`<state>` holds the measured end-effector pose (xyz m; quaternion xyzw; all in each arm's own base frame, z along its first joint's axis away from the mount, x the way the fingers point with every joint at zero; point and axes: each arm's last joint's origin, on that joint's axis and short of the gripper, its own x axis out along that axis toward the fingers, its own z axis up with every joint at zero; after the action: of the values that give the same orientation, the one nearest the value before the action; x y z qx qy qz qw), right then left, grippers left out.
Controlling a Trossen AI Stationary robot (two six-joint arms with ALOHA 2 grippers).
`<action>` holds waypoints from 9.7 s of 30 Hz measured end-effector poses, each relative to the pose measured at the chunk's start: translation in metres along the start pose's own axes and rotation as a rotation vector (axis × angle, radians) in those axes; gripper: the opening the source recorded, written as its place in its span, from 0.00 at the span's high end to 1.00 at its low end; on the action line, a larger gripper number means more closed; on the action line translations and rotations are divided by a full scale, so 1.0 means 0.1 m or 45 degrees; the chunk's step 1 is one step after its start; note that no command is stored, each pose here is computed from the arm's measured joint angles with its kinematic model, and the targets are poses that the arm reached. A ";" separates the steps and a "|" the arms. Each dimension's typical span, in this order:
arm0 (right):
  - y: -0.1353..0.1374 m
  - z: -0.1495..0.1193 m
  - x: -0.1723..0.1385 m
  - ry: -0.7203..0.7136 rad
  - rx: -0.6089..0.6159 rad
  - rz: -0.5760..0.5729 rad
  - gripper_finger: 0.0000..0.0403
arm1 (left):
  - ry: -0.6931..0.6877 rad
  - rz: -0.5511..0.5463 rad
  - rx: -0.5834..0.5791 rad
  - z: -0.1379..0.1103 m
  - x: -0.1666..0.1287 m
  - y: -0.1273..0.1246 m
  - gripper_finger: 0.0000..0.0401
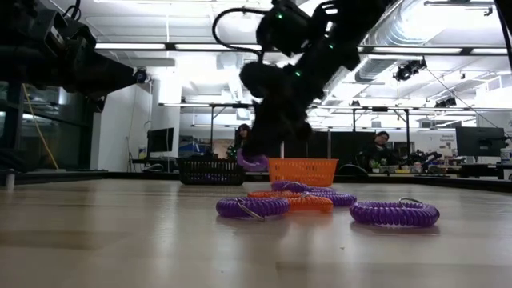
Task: Sort spring keychains
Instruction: Put the purple spring keychain into the black bin
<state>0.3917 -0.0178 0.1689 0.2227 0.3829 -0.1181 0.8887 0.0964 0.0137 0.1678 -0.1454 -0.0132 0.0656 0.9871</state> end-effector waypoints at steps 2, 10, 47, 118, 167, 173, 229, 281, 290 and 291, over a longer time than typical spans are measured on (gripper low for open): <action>0.02 0.15 -0.04 -0.060 0.009 0.034 0.94 | 0.000 0.000 0.000 0.00 0.00 0.00 0.75; 0.02 0.78 -0.29 -0.316 -0.051 0.036 0.95 | 0.000 0.000 0.000 0.00 0.00 0.00 0.75; -0.96 1.16 0.33 -0.381 0.451 -0.169 0.91 | 0.000 0.000 0.000 0.00 0.00 0.00 0.75; 0.18 0.05 -0.22 0.864 -0.660 0.024 0.69 | 0.000 0.000 0.000 0.00 0.00 0.00 0.75; -0.11 -0.53 -0.08 0.661 0.565 -0.323 0.69 | 0.000 0.001 0.000 0.00 0.00 0.00 0.75; -0.10 -0.52 -0.07 0.639 0.571 -0.301 0.69 | 0.000 0.001 0.000 0.00 0.00 0.00 0.75; -0.19 -0.18 -0.25 0.183 0.454 -0.018 0.97 | -0.001 0.001 0.000 0.00 0.00 0.00 0.75; -1.08 1.42 0.22 -0.136 0.272 -0.336 0.97 | -0.001 0.001 0.000 0.00 0.00 0.00 0.75; -1.11 1.35 0.34 -0.098 0.302 -0.346 0.95 | -0.001 0.001 0.000 0.00 0.00 0.00 0.75; -1.12 1.35 0.34 -0.099 0.302 -0.350 0.95 | -0.001 0.001 0.000 0.00 0.00 0.00 0.75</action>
<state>0.4569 -0.1821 0.1918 0.2667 0.3585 -0.2913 0.8459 0.0964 0.0137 0.1679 -0.1454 -0.0135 0.0658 0.9871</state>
